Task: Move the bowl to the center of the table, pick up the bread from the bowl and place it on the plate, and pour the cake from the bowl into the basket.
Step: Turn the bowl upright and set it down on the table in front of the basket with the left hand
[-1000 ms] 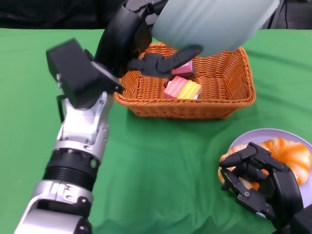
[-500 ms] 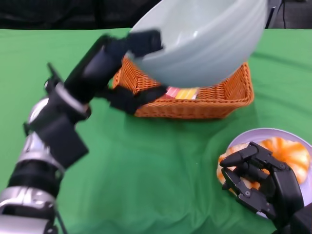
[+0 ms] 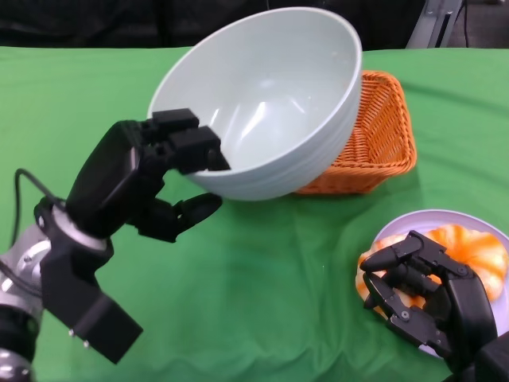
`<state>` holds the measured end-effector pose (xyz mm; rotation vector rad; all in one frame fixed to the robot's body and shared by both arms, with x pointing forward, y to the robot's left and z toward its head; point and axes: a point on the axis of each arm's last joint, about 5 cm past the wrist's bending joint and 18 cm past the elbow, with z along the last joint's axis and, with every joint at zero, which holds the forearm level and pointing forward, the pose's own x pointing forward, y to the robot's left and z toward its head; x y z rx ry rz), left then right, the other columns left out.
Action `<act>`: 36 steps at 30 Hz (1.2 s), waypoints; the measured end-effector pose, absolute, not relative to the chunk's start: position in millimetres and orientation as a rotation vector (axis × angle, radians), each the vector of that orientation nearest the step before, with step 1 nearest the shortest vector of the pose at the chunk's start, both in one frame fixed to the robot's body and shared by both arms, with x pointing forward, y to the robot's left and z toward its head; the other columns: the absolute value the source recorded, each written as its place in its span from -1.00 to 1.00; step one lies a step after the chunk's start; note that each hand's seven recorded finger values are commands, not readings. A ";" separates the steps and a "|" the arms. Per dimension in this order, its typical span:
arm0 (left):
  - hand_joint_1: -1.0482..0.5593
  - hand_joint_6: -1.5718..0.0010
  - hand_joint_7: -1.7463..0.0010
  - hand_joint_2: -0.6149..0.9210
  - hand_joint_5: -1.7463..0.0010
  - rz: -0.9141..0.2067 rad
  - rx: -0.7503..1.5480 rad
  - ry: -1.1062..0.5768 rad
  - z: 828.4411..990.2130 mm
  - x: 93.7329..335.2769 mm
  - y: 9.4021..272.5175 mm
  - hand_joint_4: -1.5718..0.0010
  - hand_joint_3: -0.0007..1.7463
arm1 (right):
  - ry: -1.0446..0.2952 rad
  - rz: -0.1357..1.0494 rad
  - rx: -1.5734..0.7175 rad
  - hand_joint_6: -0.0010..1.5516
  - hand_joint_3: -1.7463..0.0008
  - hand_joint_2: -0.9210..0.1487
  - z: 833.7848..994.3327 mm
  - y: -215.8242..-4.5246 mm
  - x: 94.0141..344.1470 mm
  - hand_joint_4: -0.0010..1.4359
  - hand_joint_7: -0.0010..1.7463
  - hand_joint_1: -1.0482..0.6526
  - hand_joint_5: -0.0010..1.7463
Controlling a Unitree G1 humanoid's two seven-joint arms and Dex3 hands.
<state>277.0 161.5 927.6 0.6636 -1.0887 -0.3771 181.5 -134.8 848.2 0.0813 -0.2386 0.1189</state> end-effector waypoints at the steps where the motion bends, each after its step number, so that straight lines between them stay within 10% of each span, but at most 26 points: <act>1: 0.24 -0.11 -0.47 0.22 -0.87 -0.360 0.680 -1.097 925.9 276.5 162.5 -0.03 0.65 | -0.238 0.119 0.081 -0.09 0.41 -0.71 848.2 -134.7 181.5 0.03 0.28 0.08 0.74; 12: 0.28 -0.18 -0.30 0.18 -0.50 -0.271 0.807 -1.185 887.5 256.2 186.9 -0.23 0.50 | -0.244 0.110 0.083 -0.09 0.38 -0.70 848.8 -138.7 182.9 0.04 0.29 0.09 0.73; 29: 0.38 -0.15 -0.47 0.14 -0.69 -0.449 0.866 -1.080 837.7 212.1 213.1 -0.16 0.53 | -0.241 0.105 0.083 -0.08 0.36 -0.67 848.5 -140.7 182.9 0.03 0.27 0.10 0.75; 36: 0.48 0.12 -0.87 0.27 -0.98 -0.528 0.883 -1.032 829.9 203.7 217.8 0.01 0.18 | -0.243 0.104 0.084 -0.08 0.37 -0.67 848.9 -140.1 182.9 0.04 0.25 0.07 0.74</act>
